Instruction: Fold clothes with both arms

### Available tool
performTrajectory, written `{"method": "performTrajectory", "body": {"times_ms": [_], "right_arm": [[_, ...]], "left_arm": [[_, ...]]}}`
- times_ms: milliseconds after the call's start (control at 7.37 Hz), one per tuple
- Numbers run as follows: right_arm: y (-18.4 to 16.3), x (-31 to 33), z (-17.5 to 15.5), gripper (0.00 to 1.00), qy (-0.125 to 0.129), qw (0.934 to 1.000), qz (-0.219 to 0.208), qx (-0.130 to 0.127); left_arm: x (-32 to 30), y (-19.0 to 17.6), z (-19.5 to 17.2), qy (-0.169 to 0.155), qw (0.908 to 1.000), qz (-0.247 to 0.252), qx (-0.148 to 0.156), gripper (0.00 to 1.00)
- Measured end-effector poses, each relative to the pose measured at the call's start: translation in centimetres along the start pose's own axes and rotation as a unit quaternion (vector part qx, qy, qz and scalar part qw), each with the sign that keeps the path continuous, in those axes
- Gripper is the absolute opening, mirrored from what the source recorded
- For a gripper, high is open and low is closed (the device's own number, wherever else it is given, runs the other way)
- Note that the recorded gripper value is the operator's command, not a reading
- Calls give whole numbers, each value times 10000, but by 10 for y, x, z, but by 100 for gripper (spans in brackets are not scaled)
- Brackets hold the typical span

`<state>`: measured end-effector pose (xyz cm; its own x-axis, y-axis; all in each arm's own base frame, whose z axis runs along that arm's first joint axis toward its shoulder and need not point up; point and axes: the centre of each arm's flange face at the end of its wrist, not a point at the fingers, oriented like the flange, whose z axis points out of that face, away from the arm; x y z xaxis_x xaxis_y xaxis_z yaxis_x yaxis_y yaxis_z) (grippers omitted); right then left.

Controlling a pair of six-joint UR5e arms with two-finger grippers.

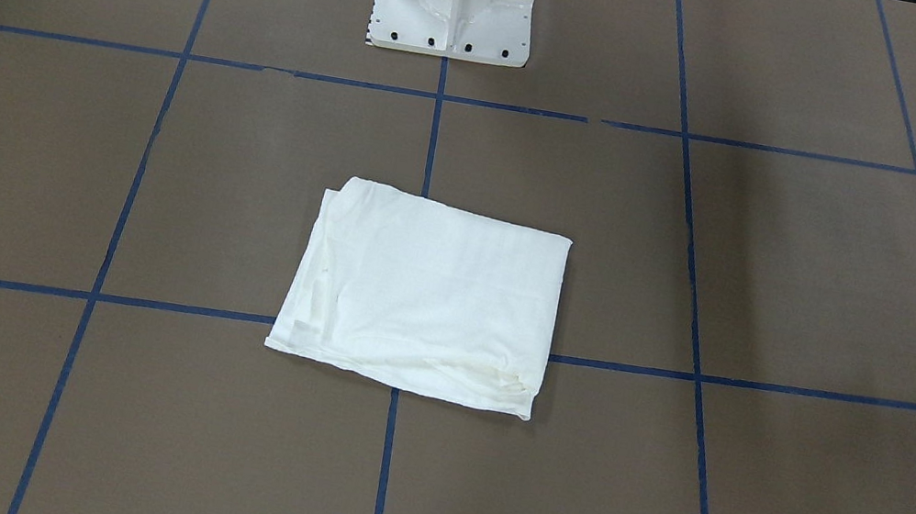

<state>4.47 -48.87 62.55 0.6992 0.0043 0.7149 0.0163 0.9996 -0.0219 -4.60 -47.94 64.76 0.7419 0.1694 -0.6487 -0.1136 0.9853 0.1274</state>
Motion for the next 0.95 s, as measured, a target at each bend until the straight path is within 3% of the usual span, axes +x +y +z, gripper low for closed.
{"method": "performTrajectory", "body": {"times_ms": [678,949], "right_arm": [[-1,-1,-1,100,7,10000,-9,8],[-1,-1,-1,100,11,10000,-14,14]], "left_arm": [[-3,3,6,12,9999,-125,-94,99],[-3,4,6,14,9988,-488,-70,99]]}}
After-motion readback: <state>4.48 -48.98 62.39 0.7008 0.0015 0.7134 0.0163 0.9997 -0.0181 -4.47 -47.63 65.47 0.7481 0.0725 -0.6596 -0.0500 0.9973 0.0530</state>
